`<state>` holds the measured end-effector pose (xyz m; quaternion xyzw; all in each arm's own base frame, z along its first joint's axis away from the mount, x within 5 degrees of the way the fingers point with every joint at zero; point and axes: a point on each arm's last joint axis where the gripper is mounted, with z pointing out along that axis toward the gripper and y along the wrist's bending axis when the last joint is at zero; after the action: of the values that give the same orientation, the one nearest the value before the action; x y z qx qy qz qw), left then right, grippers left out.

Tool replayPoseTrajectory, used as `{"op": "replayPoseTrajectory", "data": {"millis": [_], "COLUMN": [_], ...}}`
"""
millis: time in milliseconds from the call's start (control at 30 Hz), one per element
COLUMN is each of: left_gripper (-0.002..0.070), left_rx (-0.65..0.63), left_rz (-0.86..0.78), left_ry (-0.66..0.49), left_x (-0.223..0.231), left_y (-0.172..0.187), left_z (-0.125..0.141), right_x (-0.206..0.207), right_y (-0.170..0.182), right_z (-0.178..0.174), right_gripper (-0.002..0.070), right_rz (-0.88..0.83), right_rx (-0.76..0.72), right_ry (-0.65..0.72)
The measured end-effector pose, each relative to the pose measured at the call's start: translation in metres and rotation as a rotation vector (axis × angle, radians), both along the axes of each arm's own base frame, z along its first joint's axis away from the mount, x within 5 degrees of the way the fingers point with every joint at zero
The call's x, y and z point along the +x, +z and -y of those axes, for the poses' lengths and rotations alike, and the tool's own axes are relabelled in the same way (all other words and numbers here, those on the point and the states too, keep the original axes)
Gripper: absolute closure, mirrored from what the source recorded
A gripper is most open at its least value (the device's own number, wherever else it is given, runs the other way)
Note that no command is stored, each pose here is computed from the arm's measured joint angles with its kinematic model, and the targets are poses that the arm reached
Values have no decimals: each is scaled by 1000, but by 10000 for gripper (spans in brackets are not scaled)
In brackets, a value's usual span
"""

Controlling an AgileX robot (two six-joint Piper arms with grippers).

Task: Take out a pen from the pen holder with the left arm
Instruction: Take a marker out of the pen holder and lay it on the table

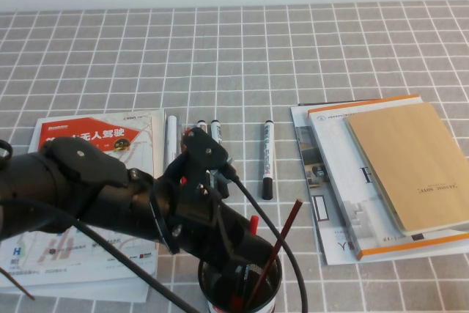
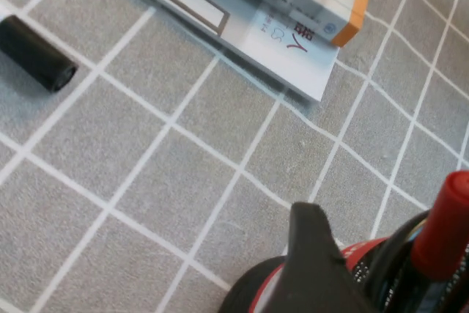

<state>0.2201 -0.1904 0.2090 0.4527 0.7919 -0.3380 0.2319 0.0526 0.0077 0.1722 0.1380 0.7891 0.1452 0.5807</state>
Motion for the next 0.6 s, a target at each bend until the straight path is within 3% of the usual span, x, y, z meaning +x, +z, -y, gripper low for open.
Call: {"op": "replayPoseTrajectory", "data": {"millis": [600], "left_gripper": [286], "left_rx": [-50], "left_rz": [155], "left_ry": [24], "left_x": [-1], "left_y": [35], "left_z": [-18], "right_x": [0], "right_y": [0], "right_z": [0], "right_gripper": [689], "right_rz": [0], "right_rx": [0], "right_ry": [0]}}
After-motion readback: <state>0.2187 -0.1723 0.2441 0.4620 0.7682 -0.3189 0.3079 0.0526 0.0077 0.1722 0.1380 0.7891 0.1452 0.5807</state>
